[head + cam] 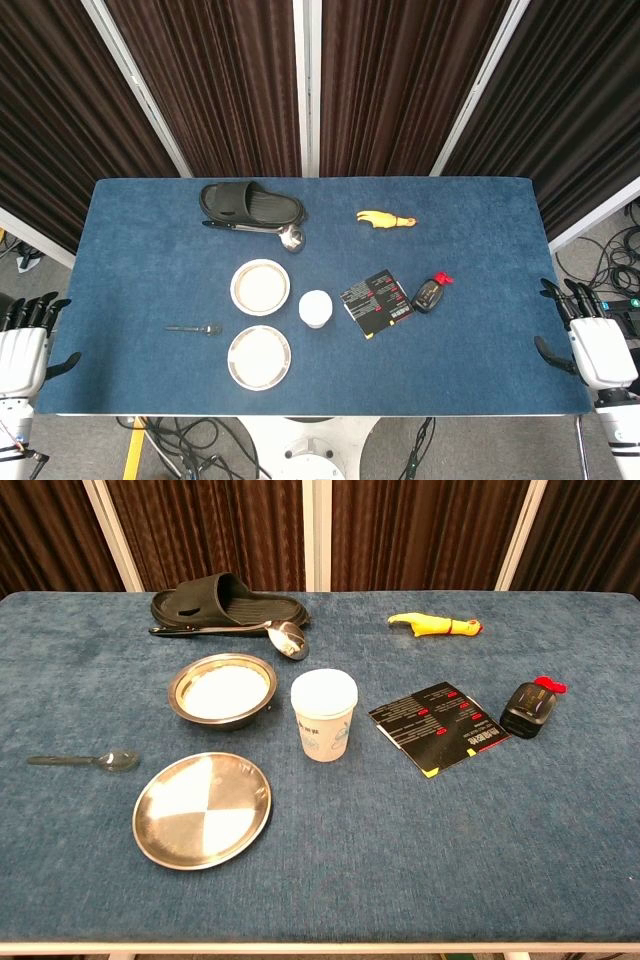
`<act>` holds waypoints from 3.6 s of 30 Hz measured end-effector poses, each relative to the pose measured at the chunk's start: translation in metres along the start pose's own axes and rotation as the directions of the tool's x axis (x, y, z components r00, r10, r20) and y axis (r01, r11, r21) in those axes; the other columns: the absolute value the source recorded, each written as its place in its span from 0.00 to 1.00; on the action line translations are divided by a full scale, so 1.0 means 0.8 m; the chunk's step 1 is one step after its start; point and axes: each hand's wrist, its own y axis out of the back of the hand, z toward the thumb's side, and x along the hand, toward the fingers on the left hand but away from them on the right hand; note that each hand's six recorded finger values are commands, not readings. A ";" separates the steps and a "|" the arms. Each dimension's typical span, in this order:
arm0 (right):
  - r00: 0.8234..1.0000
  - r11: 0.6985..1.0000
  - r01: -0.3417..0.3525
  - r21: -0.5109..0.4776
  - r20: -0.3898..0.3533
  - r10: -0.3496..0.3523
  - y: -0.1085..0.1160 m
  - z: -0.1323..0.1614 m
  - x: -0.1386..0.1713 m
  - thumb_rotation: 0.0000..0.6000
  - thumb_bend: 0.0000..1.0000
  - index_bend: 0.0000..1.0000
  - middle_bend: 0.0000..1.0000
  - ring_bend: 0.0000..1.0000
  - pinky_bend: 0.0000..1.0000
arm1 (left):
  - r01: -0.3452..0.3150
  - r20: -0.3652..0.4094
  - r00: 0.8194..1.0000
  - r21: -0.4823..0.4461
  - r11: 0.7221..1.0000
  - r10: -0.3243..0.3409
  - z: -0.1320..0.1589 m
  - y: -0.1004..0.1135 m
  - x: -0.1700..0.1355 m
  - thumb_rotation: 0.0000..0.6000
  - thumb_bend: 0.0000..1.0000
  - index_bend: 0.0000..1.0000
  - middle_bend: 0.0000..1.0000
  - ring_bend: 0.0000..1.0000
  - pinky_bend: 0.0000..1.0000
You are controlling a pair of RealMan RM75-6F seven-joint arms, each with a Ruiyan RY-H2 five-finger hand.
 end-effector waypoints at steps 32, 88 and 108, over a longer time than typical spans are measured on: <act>0.999 0.999 0.031 0.020 -0.015 -0.031 0.016 -0.001 -0.007 1.00 0.25 0.05 0.21 0.00 0.04 | 0.265 0.270 0.935 -0.098 0.959 -0.231 0.116 -0.056 0.120 1.00 0.16 0.51 0.78 0.78 0.95; 1.000 1.000 0.011 0.024 -0.001 -0.011 0.011 0.000 -0.007 1.00 0.24 0.05 0.21 0.00 0.04 | 0.454 0.172 0.886 -0.144 0.879 -0.430 0.151 -0.174 0.113 1.00 0.48 0.61 0.94 0.94 1.00; 0.999 0.999 0.032 0.034 0.003 -0.033 0.022 -0.006 -0.007 1.00 0.24 0.05 0.21 0.00 0.04 | 0.115 0.310 0.939 0.126 0.985 -0.149 0.238 -0.076 0.203 1.00 0.49 0.61 0.94 0.94 1.00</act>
